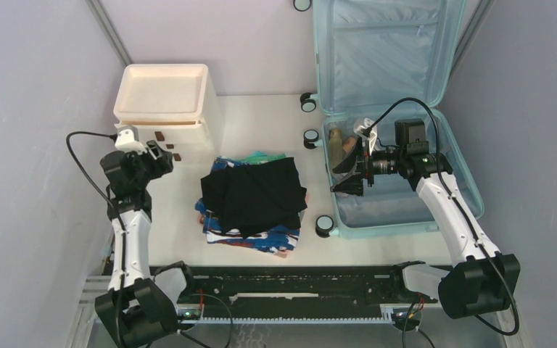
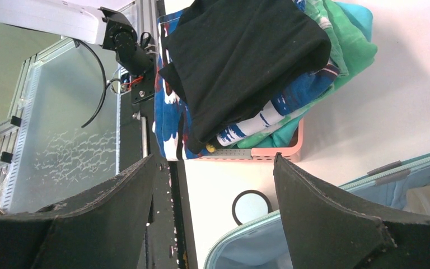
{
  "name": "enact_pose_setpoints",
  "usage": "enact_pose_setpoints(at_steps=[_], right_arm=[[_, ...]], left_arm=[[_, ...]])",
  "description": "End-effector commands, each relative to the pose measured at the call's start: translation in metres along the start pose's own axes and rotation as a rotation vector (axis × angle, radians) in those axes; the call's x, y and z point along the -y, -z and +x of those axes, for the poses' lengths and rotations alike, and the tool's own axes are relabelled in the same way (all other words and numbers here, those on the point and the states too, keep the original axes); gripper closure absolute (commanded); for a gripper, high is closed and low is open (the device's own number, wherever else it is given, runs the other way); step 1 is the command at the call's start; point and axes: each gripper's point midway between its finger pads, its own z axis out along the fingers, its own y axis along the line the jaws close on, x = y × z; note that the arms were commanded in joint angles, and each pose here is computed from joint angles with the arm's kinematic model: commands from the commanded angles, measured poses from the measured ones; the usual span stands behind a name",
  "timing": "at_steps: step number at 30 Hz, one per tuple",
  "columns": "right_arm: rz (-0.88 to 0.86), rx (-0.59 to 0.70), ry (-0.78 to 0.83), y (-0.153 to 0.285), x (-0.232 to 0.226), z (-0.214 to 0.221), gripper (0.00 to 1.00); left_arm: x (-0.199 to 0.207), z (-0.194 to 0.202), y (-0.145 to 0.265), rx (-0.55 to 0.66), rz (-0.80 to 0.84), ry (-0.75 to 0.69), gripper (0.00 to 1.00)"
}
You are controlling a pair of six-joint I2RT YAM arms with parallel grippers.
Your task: Open, take out, and arrange the luggage
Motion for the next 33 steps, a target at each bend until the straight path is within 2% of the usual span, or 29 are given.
enact_pose_setpoints(at_steps=[1,6,10,21,24,29,33], right_arm=[[-0.023,0.018,0.048,0.001,-0.008,-0.006,0.16],[-0.014,0.021,0.052,0.003,-0.008,-0.007,0.16],[-0.012,0.019,0.051,0.003,-0.007,-0.006,0.16],[-0.012,0.008,0.051,0.000,-0.005,-0.004,0.16],[-0.010,0.007,0.050,0.000,-0.004,-0.004,0.16],[-0.007,0.005,0.048,0.000,-0.003,-0.003,0.16],[-0.007,0.005,0.047,0.000,-0.003,-0.003,0.16]], left_arm=[[-0.002,-0.025,-0.014,0.056,0.013,-0.019,0.30],[-0.008,-0.033,-0.045,0.005,0.043,-0.036,0.32],[-0.015,-0.039,-0.060,-0.018,0.051,-0.039,0.37],[-0.015,-0.052,-0.080,-0.059,0.100,-0.048,0.49],[-0.012,-0.055,-0.082,-0.063,0.117,-0.039,0.60],[-0.011,-0.058,-0.084,-0.064,0.125,-0.037,0.68],[-0.012,-0.057,-0.086,-0.073,0.127,-0.039,0.80]])
